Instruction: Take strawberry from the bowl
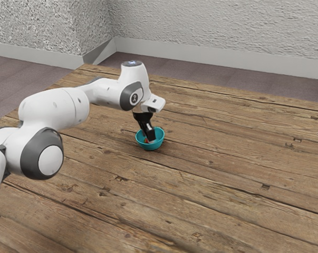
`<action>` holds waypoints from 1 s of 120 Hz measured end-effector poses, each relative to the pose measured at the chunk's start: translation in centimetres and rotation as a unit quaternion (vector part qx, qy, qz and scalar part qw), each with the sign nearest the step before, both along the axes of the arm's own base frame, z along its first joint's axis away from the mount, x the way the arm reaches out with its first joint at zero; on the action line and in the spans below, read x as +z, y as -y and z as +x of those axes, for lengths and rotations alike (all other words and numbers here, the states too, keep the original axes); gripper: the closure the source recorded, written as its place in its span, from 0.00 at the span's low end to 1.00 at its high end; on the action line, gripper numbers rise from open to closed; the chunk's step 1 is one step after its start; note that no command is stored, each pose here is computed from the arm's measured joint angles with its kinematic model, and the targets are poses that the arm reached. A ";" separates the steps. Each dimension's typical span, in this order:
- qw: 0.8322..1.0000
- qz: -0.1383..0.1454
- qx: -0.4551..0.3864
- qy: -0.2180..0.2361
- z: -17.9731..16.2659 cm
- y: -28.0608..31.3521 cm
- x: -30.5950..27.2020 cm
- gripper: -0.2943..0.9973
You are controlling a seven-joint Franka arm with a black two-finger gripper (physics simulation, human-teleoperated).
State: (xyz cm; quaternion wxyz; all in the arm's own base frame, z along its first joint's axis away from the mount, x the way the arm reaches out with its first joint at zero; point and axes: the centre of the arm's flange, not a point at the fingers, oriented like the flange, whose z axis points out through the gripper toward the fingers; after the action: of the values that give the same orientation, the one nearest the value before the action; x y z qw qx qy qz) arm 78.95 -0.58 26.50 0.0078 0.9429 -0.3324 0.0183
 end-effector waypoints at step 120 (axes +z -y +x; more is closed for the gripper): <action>0.999 0.016 -0.041 0.016 0.2 -0.1 -0.2 0.47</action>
State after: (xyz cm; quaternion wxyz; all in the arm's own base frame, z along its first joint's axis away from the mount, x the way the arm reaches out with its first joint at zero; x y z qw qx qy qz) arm 79.20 -0.43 26.31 -0.0120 0.9280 -0.3714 0.0273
